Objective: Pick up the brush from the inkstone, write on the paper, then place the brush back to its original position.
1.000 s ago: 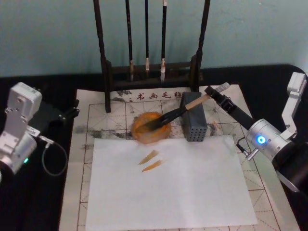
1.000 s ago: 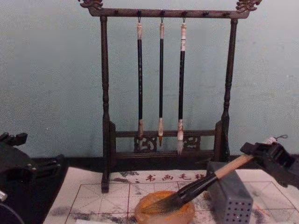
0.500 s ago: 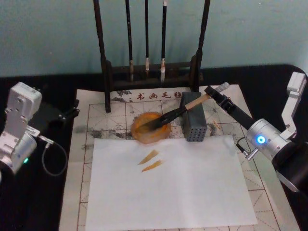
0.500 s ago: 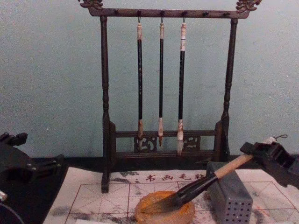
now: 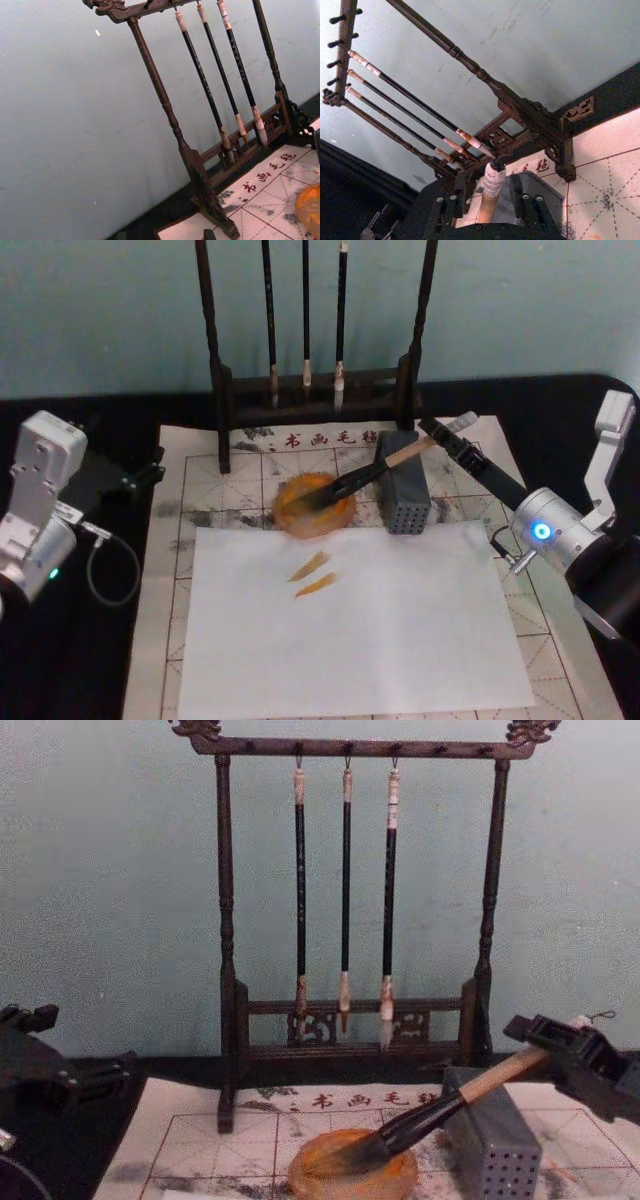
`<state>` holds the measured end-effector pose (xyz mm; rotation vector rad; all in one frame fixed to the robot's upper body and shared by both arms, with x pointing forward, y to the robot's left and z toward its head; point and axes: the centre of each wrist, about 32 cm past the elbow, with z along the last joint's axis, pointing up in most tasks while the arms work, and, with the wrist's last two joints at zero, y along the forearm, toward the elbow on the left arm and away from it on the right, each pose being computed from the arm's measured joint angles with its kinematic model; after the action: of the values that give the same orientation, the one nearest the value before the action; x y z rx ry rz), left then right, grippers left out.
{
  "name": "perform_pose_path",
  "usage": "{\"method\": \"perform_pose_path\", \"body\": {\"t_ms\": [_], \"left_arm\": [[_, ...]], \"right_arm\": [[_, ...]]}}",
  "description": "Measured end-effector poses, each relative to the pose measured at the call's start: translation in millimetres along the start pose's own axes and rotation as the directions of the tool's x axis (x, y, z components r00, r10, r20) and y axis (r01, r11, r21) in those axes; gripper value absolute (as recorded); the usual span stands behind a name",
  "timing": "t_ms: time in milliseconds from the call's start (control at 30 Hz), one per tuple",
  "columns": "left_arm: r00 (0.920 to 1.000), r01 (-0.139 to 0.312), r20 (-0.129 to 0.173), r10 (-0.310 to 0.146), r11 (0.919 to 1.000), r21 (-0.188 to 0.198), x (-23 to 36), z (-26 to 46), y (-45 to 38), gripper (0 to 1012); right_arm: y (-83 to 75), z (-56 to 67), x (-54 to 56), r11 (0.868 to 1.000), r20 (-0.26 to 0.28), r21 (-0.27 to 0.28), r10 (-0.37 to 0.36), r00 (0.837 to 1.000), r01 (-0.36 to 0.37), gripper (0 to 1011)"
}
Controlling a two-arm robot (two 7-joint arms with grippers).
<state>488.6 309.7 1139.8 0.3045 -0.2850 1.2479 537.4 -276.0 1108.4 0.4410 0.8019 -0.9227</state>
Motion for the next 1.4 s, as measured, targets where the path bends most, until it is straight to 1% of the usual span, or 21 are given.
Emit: {"method": "perform_pose_path", "body": {"t_ms": [33,200,267,300,333,533,833,1067,1167,1200,1300,1400], "left_arm": [[1.0000,0.000,0.000,0.000,1.0000,0.000,0.0,0.0,0.0,1001],[1.0000,0.000,0.000,0.000,1.0000,0.000,0.0,0.0,0.0,1001],[1.0000,0.000,0.000,0.000,1.0000,0.000,0.0,0.0,0.0,1001],[1.0000,0.000,0.000,0.000,1.0000,0.000,0.0,0.0,0.0,1001],[1.0000,0.000,0.000,0.000,1.0000,0.000,0.0,0.0,0.0,1001],[1.0000,0.000,0.000,0.000,1.0000,0.000,0.0,0.0,0.0,1001],[1.0000,0.000,0.000,0.000,1.0000,0.000,0.0,0.0,0.0,1001],[1.0000,0.000,0.000,0.000,1.0000,0.000,0.0,0.0,0.0,1001],[1.0000,0.000,0.000,0.000,1.0000,0.000,0.0,0.0,0.0,1001],[1.0000,0.000,0.000,0.000,1.0000,0.000,0.0,0.0,0.0,1001],[1.0000,0.000,0.000,0.000,1.0000,0.000,0.0,0.0,0.0,1001],[1.0000,0.000,0.000,0.000,1.0000,0.000,0.0,0.0,0.0,1001]], "right_arm": [[0.0,0.0,0.0,1.000,0.000,0.000,0.000,1.000,0.000,589],[0.0,0.1,0.0,1.000,0.000,0.001,0.000,1.000,0.000,729],[0.0,0.0,0.0,1.000,0.000,0.001,0.000,1.000,0.000,807],[0.0,0.0,0.0,1.000,0.000,0.001,0.000,1.000,0.000,820],[0.0,0.1,0.0,1.000,0.000,0.001,0.000,1.000,0.000,870],[0.0,0.0,0.0,1.000,0.000,0.001,0.000,1.000,0.000,1003],[-0.1,0.1,0.0,1.000,0.000,0.002,0.000,1.000,0.000,1000],[-4.7,2.4,-1.5,1.000,0.019,0.005,0.014,1.000,-0.014,1000],[-10.3,5.0,-3.3,1.000,0.042,-0.008,0.022,0.999,-0.022,1000],[-13.7,6.6,-4.5,1.000,0.057,-0.018,0.024,0.998,-0.023,1000],[-19.6,8.7,-5.6,0.999,0.082,-0.035,0.019,0.996,-0.016,1000],[-28.3,11.1,-6.7,0.998,0.125,-0.059,0.008,0.992,-0.001,1000]]}}
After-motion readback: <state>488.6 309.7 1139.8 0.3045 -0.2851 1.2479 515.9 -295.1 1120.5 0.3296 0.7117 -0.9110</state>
